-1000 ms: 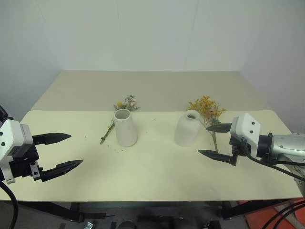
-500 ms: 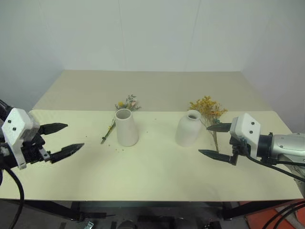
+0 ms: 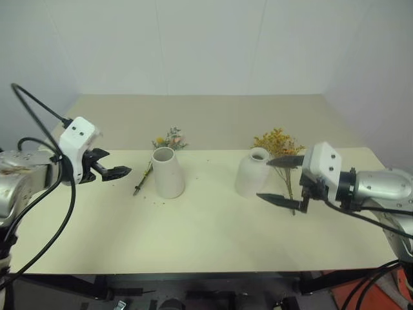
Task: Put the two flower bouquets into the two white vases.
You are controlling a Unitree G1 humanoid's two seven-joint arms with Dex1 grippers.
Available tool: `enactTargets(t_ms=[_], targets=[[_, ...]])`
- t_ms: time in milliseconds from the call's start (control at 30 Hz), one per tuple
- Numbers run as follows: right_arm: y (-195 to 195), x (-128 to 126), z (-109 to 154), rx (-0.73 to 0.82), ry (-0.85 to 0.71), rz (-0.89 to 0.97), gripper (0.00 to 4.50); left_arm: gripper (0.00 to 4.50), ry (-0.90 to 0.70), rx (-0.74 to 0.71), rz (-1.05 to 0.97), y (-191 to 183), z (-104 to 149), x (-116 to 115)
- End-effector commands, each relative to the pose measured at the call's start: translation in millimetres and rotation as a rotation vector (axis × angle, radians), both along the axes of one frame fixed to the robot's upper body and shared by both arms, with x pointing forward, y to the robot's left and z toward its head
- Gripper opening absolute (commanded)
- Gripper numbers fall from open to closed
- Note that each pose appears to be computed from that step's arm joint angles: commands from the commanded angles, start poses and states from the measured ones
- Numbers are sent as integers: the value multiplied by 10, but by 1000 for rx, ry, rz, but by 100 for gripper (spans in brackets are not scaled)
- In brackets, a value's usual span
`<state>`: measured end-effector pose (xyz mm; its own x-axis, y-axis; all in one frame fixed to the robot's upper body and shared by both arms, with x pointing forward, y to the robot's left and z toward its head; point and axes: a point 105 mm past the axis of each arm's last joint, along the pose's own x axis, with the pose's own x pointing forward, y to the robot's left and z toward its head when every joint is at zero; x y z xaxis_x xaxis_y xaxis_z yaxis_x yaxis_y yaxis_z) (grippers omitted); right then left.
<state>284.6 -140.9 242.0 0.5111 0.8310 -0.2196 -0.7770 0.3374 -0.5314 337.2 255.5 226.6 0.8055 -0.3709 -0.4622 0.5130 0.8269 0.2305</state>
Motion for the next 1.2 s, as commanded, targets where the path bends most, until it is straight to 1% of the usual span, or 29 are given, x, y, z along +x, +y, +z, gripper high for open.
enactTargets(t_ms=[33,100,200,267,333,367,433,600,733,1000,1200], targets=[[127,64,331,60,-77,66,450,446,74,-22,24,5,-37,156],[216,148,472,79,-81,77,450,446,89,-1,40,18,-78,262],[368,290,640,95,-42,71,450,446,125,-3,60,9,-109,398],[482,370,721,90,-13,67,450,446,151,0,71,-5,-124,483],[563,404,762,86,9,74,450,446,213,5,92,-11,-154,534],[602,414,772,83,14,81,450,446,257,3,107,-14,-172,554],[694,436,764,62,5,97,450,446,290,3,112,-41,-173,607],[815,450,772,47,-5,134,450,446,339,33,149,-54,-223,723],[896,465,802,59,-21,159,450,446,372,55,140,-125,-275,784],[902,457,794,58,-23,187,450,446,396,122,129,-259,-341,870],[866,433,809,63,-25,186,450,446,440,149,120,-292,-520,854]])
